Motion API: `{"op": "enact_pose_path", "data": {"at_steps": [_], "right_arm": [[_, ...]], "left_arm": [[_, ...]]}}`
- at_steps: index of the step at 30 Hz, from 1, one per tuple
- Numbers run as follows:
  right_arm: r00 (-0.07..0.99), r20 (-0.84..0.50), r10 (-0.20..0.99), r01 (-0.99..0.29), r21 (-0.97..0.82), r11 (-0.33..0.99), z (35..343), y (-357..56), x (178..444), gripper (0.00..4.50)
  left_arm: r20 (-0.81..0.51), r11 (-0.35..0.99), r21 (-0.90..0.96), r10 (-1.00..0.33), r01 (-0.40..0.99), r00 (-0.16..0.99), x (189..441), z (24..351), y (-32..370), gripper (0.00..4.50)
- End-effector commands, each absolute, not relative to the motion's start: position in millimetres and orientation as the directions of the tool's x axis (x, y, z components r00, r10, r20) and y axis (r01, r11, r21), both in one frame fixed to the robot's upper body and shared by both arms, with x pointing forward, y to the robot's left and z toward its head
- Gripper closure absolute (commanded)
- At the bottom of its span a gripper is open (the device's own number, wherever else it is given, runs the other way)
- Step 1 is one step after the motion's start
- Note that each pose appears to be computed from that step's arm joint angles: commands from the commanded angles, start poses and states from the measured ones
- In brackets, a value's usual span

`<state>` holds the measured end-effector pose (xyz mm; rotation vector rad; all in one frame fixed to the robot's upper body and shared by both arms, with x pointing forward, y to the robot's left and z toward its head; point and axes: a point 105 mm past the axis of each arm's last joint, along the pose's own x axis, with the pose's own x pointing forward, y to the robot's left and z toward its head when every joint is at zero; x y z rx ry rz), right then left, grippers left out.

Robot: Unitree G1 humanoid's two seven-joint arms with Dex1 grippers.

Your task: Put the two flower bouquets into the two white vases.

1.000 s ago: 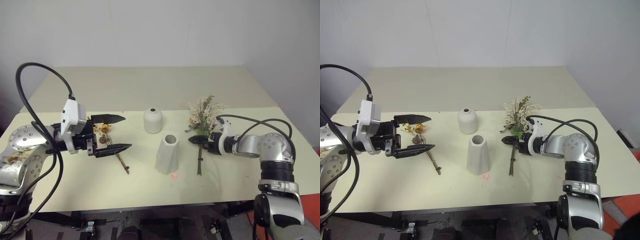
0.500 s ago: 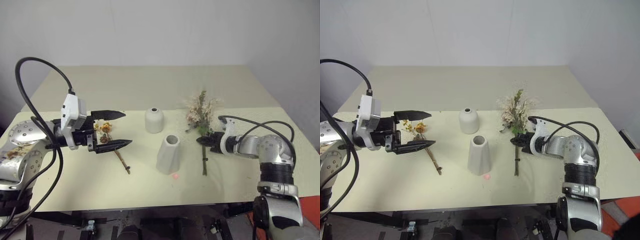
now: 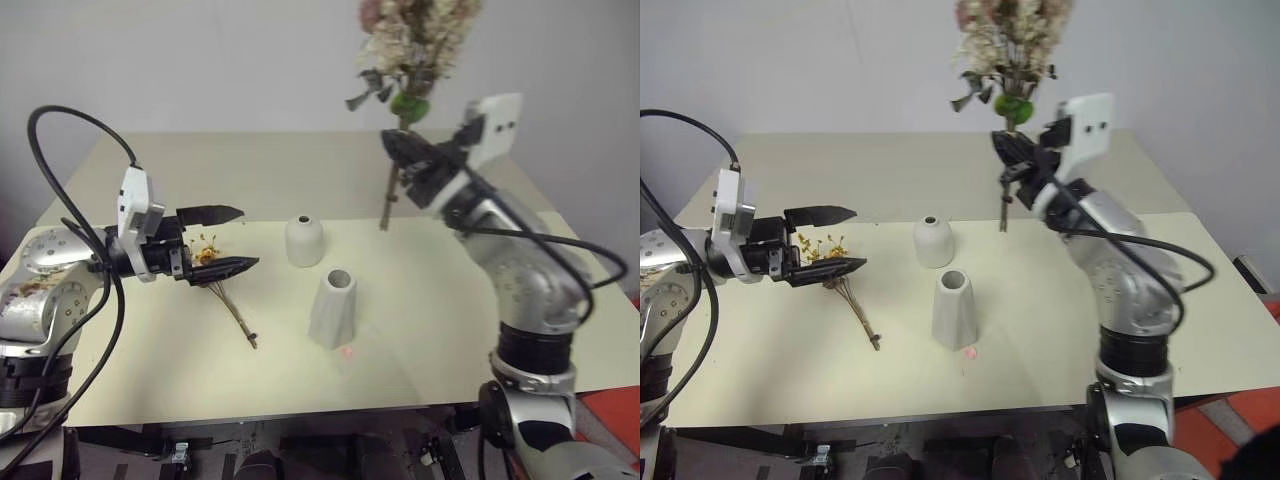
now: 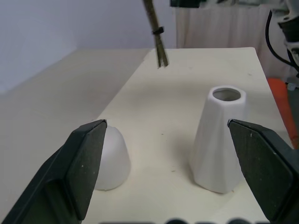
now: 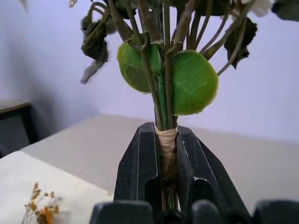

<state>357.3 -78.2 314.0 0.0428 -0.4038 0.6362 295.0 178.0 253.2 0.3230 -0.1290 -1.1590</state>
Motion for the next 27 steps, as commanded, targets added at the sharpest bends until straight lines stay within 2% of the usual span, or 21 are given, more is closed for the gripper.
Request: {"op": "enact_pose_path", "data": {"at_steps": [1, 7, 10, 13, 21, 27], "right_arm": [[0.678, 0.471, 0.564, -0.569, -0.149, 0.809, 333.5, -65.0, 358.6, 4.3], [0.641, 0.485, 0.595, -0.627, -0.116, 0.77, 344.6, -72.1, 343.6, 4.3], [0.607, 0.486, 0.629, -0.702, -0.044, 0.711, 350.7, -72.5, 330.1, 4.3], [0.519, 0.497, 0.695, -0.805, 0.011, 0.593, 357.9, -72.8, 311.3, 4.3], [0.398, 0.462, 0.792, -0.911, 0.099, 0.4, 357.0, -81.1, 289.1, 4.3], [0.366, 0.403, 0.839, -0.926, 0.073, 0.369, 343.5, -68.0, 278.5, 4.3]], "left_arm": [[-0.054, 0.359, 0.363, -0.913, 0.86, 0.404, 293.1, 261.4, 177.5, 0.0], [-0.059, 0.353, 0.369, -0.914, 0.86, 0.401, 290.5, 261.2, 178.0, 0.0], [-0.059, 0.345, 0.363, -0.919, 0.866, 0.391, 291.5, 260.5, 177.2, 0.0], [-0.056, 0.317, 0.362, -0.931, 0.876, 0.36, 293.7, 260.5, 172.0, 0.0], [-0.039, 0.185, 0.348, -0.977, 0.919, 0.212, 297.3, 267.1, 157.2, 0.0], [-0.051, 0.087, 0.323, -0.993, 0.942, 0.109, 296.0, 273.0, 155.5, 0.0]]}}
